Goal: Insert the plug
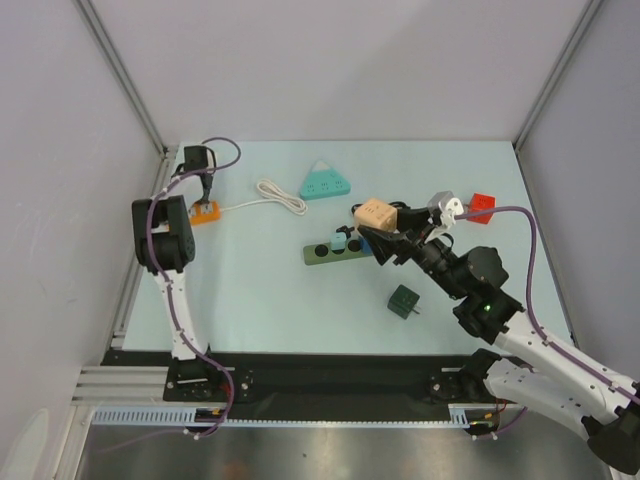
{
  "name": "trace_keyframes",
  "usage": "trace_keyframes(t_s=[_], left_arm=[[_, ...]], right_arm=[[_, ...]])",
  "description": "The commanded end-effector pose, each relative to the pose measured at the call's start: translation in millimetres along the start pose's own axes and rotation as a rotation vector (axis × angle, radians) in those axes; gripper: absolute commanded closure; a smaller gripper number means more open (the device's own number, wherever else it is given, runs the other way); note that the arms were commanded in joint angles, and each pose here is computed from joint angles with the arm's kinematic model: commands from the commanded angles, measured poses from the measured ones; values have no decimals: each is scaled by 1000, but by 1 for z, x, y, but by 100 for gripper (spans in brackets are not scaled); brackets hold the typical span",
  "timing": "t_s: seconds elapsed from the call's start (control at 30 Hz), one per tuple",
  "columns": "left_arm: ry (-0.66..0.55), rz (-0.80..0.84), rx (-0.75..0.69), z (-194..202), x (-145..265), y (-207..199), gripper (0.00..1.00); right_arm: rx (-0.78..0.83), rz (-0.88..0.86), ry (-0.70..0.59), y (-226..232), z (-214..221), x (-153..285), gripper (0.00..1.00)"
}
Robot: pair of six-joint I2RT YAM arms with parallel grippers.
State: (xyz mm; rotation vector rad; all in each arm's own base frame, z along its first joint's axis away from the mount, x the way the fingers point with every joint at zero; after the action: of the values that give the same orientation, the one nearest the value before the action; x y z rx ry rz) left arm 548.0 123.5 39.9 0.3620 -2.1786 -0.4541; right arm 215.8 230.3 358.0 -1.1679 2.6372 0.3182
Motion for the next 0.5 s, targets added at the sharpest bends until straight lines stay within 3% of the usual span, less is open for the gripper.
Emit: trace_keyframes(t_s=[0.0, 0.07, 0.1, 0.17, 0.2, 0.27, 0.47], left_arm=[[74, 72, -5, 31, 47, -5, 100], [46, 71, 2, 30, 76, 1, 100], [90, 91, 1, 55, 81, -6, 100], [69, 76, 36, 58, 106, 2, 100], [105, 82, 30, 78, 110, -1, 100], [67, 108, 65, 76, 132, 0, 100], [94, 233, 113, 117, 176, -39, 100]], right_arm=[[-9, -39, -77, 10, -28, 2, 100], [-11, -44, -80, 12, -33, 3, 100], [-12, -43, -73, 13, -33, 3, 100], [-18, -44, -71, 14, -35, 4, 100], [-25, -46, -55, 14, -32, 4, 100], [-51, -52, -34, 17, -30, 5, 100], [-179, -79, 15, 28, -24, 17, 100]])
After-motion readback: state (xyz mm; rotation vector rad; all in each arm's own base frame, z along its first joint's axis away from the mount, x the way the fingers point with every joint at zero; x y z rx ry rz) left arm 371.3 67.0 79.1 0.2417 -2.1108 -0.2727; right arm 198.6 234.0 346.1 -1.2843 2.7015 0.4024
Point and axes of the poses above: each gripper's point midway between its finger pads, its own x axis back along the fingers, its own y axis along the line the jaws close on, z = x × y, the point moved 2 cm from there along x, back along the fingers, and after that the axes turned 4 degrees about x, right-handed, at the moved point
